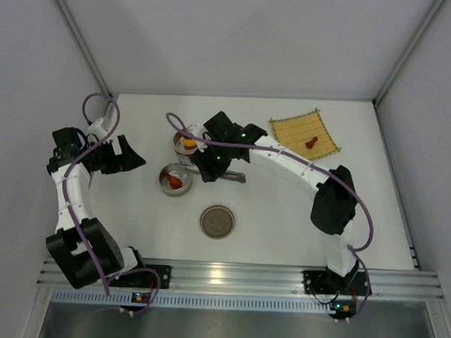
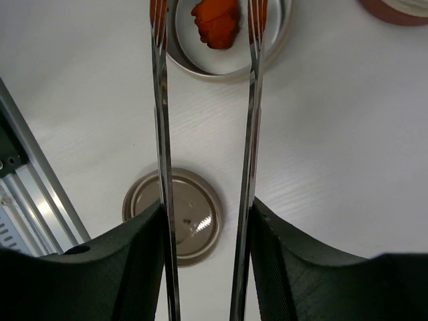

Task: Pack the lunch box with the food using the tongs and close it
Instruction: Place the fake food in the packing box, then pick up the fake food from the plate.

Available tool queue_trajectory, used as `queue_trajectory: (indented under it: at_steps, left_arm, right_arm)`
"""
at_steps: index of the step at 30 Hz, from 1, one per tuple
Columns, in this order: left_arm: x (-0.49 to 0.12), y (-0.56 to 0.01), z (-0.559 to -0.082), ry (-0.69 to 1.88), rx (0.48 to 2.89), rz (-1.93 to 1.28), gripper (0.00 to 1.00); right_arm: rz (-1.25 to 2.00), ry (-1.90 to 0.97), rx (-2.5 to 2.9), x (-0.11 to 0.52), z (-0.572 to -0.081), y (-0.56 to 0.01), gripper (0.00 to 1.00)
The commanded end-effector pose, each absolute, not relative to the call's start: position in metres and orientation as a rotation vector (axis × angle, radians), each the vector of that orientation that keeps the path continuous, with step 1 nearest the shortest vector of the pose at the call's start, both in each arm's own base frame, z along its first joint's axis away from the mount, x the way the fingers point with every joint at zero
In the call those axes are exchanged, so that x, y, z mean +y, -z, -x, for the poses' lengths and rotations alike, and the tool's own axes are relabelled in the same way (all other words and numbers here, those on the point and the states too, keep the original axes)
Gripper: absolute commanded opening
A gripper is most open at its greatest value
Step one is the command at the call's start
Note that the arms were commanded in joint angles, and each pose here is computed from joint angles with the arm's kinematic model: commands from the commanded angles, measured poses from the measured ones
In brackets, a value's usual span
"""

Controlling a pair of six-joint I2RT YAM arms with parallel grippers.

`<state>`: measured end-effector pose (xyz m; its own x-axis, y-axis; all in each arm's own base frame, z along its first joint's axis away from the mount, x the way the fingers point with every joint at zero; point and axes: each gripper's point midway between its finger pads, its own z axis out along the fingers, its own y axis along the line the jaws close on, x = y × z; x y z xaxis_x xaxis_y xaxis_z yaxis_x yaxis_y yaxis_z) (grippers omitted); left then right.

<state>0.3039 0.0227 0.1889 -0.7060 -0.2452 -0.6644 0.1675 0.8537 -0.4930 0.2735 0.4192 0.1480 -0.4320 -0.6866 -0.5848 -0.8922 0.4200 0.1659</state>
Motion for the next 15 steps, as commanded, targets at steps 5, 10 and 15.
queue_trajectory:
  at_steps: [5,10,15]
  left_arm:
    - [0.022,-0.203,-0.303,0.657,2.204,0.0,0.98]
    - [0.019,-0.203,-0.302,0.685,2.197,-0.001,0.98]
    - [0.018,-0.202,-0.305,0.709,2.188,0.013,0.98]
  right_arm:
    - [0.935,-0.564,2.148,0.294,-0.339,-0.253,0.47]
    - [0.673,-0.354,2.279,0.184,-0.355,-0.244,0.45]
    - [0.352,-0.176,2.401,0.08,-0.358,-0.219,0.47]
